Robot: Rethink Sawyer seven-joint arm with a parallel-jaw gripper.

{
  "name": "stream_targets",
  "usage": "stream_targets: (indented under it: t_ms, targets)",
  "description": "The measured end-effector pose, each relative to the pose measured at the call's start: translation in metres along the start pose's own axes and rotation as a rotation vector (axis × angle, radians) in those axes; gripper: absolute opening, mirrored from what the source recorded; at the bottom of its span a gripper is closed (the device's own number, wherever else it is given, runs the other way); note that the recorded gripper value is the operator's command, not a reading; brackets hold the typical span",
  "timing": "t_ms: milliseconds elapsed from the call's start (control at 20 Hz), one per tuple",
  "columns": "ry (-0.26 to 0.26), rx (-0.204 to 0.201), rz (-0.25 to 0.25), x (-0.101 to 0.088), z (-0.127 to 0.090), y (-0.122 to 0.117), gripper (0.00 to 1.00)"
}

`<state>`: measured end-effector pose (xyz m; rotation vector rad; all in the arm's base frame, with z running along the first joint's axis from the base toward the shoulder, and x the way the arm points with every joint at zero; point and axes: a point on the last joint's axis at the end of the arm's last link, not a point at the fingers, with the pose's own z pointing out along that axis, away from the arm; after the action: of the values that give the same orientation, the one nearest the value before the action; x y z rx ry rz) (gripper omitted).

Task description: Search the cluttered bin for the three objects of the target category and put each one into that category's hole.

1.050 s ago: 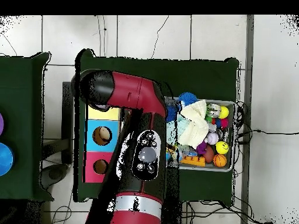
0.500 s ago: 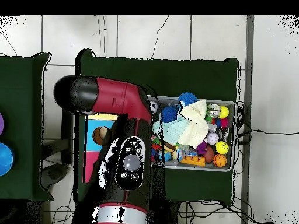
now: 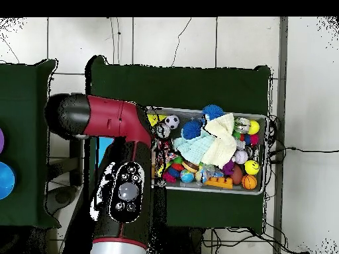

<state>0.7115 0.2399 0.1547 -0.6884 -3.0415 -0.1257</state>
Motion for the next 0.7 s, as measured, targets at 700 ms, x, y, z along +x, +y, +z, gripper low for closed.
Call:
stream_targets:
  t_ms: [700]
  targets:
    - [0.007,0.009,0.007,0.001,0.0065,-0.0028,0.0]
